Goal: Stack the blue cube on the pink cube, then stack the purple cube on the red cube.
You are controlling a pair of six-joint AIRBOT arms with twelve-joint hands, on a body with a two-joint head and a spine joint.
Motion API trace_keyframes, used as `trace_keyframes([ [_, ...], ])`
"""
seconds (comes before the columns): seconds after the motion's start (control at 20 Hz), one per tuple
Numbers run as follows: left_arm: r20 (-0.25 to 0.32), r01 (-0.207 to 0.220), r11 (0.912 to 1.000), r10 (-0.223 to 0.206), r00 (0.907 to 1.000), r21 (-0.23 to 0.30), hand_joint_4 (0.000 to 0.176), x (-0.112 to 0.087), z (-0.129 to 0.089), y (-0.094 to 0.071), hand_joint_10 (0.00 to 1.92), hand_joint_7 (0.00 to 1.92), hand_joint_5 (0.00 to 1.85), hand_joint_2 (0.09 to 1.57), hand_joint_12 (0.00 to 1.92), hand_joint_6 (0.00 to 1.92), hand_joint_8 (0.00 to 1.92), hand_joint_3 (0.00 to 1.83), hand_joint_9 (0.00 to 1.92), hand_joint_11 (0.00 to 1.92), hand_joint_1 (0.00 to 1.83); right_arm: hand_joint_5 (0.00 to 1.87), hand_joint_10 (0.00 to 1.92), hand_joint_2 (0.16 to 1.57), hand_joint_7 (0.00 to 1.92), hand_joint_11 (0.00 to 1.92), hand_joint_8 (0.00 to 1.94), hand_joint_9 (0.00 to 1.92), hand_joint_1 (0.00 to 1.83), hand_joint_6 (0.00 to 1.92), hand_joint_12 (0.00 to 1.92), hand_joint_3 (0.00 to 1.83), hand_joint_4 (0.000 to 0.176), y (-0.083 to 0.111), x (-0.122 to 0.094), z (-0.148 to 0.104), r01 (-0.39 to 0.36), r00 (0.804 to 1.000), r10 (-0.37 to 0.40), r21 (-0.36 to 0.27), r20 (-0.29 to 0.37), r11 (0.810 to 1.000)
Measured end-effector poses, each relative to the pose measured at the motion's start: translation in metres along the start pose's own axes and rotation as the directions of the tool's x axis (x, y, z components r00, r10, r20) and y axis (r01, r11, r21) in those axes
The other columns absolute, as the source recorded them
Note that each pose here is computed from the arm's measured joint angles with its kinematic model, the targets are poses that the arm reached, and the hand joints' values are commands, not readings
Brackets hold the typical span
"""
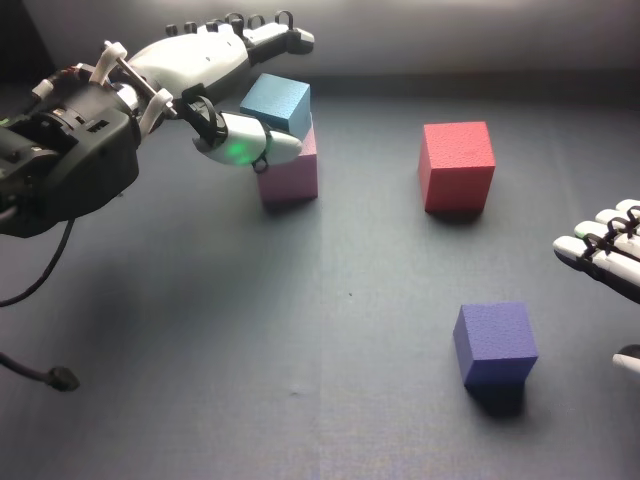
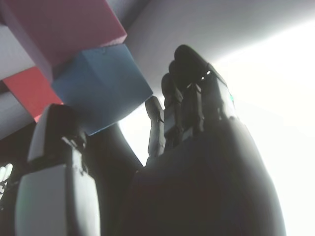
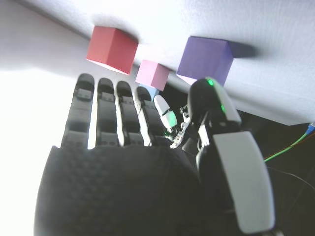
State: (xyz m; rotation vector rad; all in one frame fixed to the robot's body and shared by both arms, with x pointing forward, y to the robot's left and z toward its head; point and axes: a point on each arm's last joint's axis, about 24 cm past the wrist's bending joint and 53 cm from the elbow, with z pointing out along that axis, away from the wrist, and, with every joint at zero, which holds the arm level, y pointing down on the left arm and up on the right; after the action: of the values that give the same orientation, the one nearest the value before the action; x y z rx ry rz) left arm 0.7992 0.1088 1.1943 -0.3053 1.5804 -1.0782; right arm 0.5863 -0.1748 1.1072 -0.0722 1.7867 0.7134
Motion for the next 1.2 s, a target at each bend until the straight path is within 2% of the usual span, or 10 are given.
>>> trace_keyframes([
  [0.05, -0.001, 0.001, 1.0000, -0.001, 1.0000, 0.004, 0.175, 0.001, -0.002, 0.000, 0.00, 0.00, 0.00, 0.97, 0.07, 0.01, 0.00, 0.00, 0.00, 0.00, 0.57, 0.00, 0.00, 1.39, 0.00, 0.00, 0.00, 0.00, 0.48, 0.00, 0.00, 0.00, 0.000, 0.000, 0.000, 0.000, -0.001, 1.000, 0.001, 0.000, 0.000, 1.000],
  [0.1, 0.000, 0.001, 0.9999, -0.001, 1.0000, 0.010, 0.176, 0.001, -0.005, -0.001, 0.00, 0.00, 0.00, 0.93, 0.01, 0.00, 0.00, 0.00, 0.00, 0.00, 0.54, 0.00, 0.00, 1.39, 0.00, 0.00, 0.00, 0.00, 0.51, 0.00, 0.00, 0.00, 0.000, 0.000, 0.000, 0.000, -0.004, 1.000, 0.004, 0.001, 0.000, 1.000],
  [0.35, 0.052, -0.032, 0.9942, 0.026, 0.9983, 0.103, 0.176, -0.016, -0.040, -0.020, 0.00, 0.00, 0.00, 0.97, 0.00, 0.00, 0.00, 0.00, 0.00, 0.00, 0.51, 0.00, 0.00, 1.34, 0.00, 0.00, 0.00, 0.00, 0.45, 0.00, 0.00, 0.00, 0.000, 0.005, 0.000, 0.000, -0.043, 0.999, 0.043, -0.021, -0.004, 0.999],
  [0.45, 0.087, -0.047, 0.9871, 0.034, 0.9956, 0.153, 0.176, -0.025, -0.065, -0.027, 0.00, 0.00, 0.00, 1.03, 0.00, 0.00, 0.00, 0.01, 0.00, 0.00, 0.30, 0.00, 0.00, 1.28, 0.00, 0.00, 0.00, 0.00, 0.44, 0.00, 0.00, 0.00, 0.000, 0.013, -0.003, -0.001, -0.073, 0.997, 0.073, -0.060, -0.002, 0.996],
  [0.55, 0.115, -0.053, 0.9815, 0.032, 0.9929, 0.184, 0.176, -0.029, -0.091, -0.026, 0.00, 0.00, 0.00, 1.14, 0.00, 0.00, 0.00, 0.02, 0.00, 0.00, 0.29, 0.00, 0.00, 1.24, 0.00, 0.00, 0.00, 0.00, 0.47, 0.00, 0.00, 0.00, 0.041, 0.019, -0.007, -0.002, -0.100, 0.995, 0.101, -0.087, 0.007, 0.991],
  [0.9, 0.125, -0.055, 0.9646, 0.023, 0.9919, 0.258, 0.176, -0.015, -0.149, -0.032, 0.00, 0.00, 0.00, 1.29, 0.00, 0.00, 0.00, 0.01, 0.00, 0.00, 0.49, 0.00, 0.00, 1.13, 0.00, 0.00, 0.00, 0.00, 0.67, 0.00, 0.00, 0.00, 0.008, 0.019, -0.003, 0.006, -0.166, 0.986, 0.167, -0.124, -0.003, 0.978],
  [1.05, 0.110, -0.043, 0.9686, 0.016, 0.9938, 0.245, 0.176, -0.008, -0.159, -0.023, 0.00, 0.00, 0.00, 1.30, 0.00, 0.00, 0.00, 0.01, 0.00, 0.00, 0.58, 0.00, 0.00, 1.13, 0.00, 0.06, 0.00, 0.00, 0.70, 0.00, 0.03, 0.00, 0.000, 0.020, 0.003, 0.015, -0.188, 0.982, 0.188, -0.132, -0.008, 0.973],
  [1.1, 0.112, -0.027, 0.9715, 0.000, 0.9937, 0.236, 0.176, -0.008, -0.162, -0.020, 0.00, 0.00, 0.00, 1.30, 0.00, 0.00, 0.00, 0.01, 0.00, 0.00, 0.60, 0.00, 0.02, 1.12, 0.00, 0.01, 0.00, 0.04, 0.69, 0.00, 0.90, 0.00, 0.010, 0.023, 0.005, 0.021, -0.194, 0.981, 0.195, -0.138, -0.013, 0.971],
  [1.15, 0.112, -0.022, 0.9710, -0.005, 0.9937, 0.238, 0.176, -0.008, -0.164, -0.020, 0.00, 0.00, 0.00, 1.31, 0.00, 0.00, 0.00, 0.01, 0.00, 0.00, 0.59, 0.00, 0.04, 1.11, 0.00, 0.00, 0.00, 0.07, 0.75, 0.00, 1.41, 0.00, 0.024, 0.024, 0.007, 0.024, -0.198, 0.980, 0.198, -0.144, -0.015, 0.969],
  [1.2, 0.115, -0.020, 0.9704, -0.008, 0.9933, 0.241, 0.176, -0.009, -0.164, -0.020, 0.00, 0.00, 0.00, 1.31, 0.00, 0.00, 0.00, 0.01, 0.00, 0.00, 0.57, 0.00, 0.06, 1.10, 0.00, 0.00, 0.00, 0.05, 0.75, 0.00, 1.71, 0.00, 0.049, 0.024, 0.010, 0.027, -0.201, 0.980, 0.200, -0.142, -0.022, 0.969],
])
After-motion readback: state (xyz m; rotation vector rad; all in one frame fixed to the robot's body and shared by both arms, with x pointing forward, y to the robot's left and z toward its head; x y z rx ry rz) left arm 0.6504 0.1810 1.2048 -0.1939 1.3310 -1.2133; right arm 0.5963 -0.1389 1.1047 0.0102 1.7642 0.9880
